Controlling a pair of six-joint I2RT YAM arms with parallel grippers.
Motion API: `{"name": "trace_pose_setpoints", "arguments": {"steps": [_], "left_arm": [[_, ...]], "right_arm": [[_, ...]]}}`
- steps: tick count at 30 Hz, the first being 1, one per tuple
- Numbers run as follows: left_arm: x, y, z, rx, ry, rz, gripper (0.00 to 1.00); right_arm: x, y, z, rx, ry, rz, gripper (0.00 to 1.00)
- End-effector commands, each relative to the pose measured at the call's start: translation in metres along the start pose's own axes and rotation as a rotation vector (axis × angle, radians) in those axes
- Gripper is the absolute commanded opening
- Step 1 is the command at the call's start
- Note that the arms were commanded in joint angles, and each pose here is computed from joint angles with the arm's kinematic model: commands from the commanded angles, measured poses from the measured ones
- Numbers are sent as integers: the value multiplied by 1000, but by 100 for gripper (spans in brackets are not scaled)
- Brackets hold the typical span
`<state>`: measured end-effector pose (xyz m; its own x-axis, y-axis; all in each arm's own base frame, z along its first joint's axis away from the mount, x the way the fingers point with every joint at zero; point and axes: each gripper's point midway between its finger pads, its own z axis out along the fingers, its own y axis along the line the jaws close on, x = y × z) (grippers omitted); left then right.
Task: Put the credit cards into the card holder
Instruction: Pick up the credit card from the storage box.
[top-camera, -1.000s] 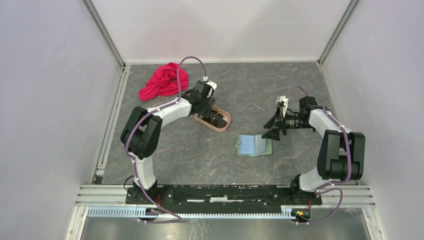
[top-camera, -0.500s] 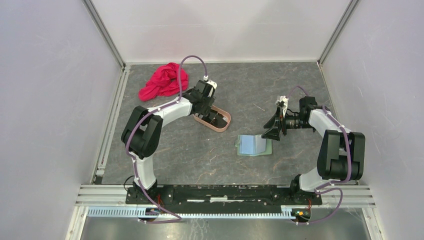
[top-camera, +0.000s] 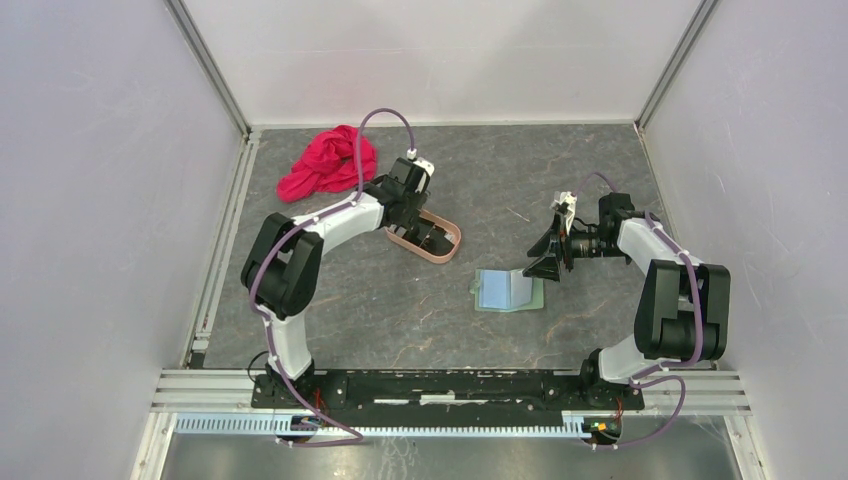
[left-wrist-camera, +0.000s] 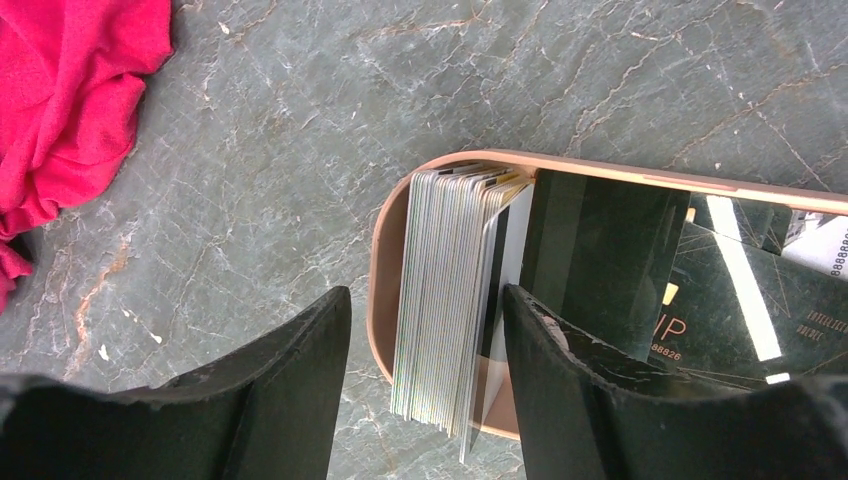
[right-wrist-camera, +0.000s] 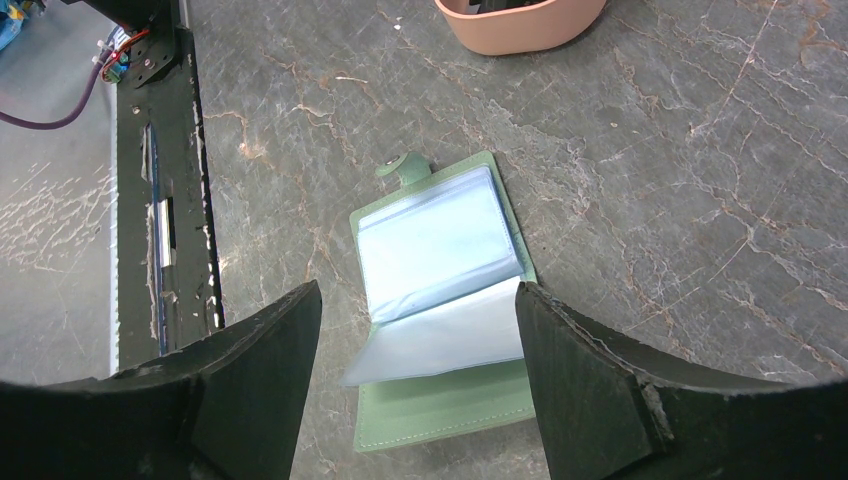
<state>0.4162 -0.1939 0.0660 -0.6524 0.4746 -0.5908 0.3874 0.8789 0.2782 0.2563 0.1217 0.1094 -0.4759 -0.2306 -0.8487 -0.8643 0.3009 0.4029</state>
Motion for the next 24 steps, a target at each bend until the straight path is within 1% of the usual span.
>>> {"name": "trace_pose_setpoints", "arguments": {"steps": [1, 7, 10, 12, 21, 24], "left_arm": [[-35, 16, -24, -30, -96, -21, 64], [-35, 14, -26, -25, -99, -22, 62], [-35, 14, -25, -24, -96, -21, 59], [-36, 13, -26, -22, -96, -21, 54], [-42, 13, -34, -11, -120, -36, 49], [-44, 12, -35, -4, -121, -37, 45]], "right_arm": [[-10, 1, -1, -1, -17, -53, 78], [-10, 0, -1, 0, -17, -56, 78], [-10, 1, -1, -1, -17, -55, 78], [-10, 1, -1, 0, -16, -55, 78], [-11, 1, -1, 0, -16, -59, 78], [-10, 2, -1, -3, -17, -57, 78]]}}
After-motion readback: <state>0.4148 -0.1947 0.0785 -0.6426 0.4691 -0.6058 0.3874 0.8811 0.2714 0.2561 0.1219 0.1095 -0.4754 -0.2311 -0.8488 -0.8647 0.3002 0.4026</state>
